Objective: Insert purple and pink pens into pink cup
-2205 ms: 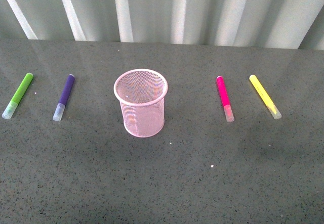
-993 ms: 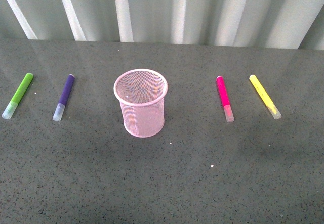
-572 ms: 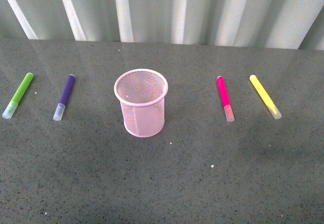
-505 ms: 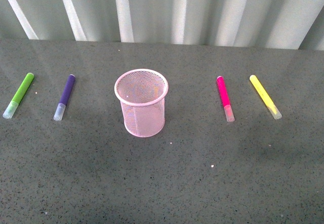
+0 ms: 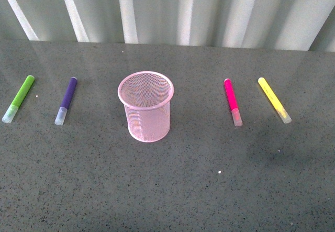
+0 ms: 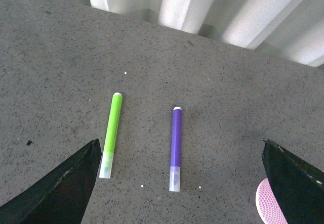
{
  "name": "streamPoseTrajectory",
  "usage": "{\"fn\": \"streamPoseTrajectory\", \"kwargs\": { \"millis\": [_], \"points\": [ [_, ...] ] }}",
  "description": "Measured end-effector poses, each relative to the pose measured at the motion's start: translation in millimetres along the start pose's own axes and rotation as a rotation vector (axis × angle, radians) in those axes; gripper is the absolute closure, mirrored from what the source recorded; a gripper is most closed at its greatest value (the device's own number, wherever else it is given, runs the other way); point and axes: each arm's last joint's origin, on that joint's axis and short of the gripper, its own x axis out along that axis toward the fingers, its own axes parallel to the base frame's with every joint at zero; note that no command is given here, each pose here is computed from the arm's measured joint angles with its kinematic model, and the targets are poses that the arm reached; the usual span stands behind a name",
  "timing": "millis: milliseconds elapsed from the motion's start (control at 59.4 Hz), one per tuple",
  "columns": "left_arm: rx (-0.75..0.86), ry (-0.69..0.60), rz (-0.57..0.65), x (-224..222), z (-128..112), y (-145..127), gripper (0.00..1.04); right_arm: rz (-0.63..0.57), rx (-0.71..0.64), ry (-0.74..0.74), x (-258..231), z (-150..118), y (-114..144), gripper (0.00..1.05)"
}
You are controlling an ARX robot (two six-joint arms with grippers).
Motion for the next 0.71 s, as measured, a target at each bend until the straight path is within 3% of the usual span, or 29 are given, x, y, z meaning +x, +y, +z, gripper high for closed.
{"fn": "streamPoseTrajectory", "kwargs": {
  "millis": [219, 707],
  "points": [
    [0.108, 0.120, -0.020, 37.4, 6.2, -15.6, 0.07, 0.000, 0.000, 0.000, 0.0, 0.0, 0.0, 0.07],
    [0.163, 0.263, -0.011, 88.3, -24.2, -38.5, 0.07, 0.000, 0.000, 0.000, 0.0, 0.0, 0.0, 0.07]
  ]
}}
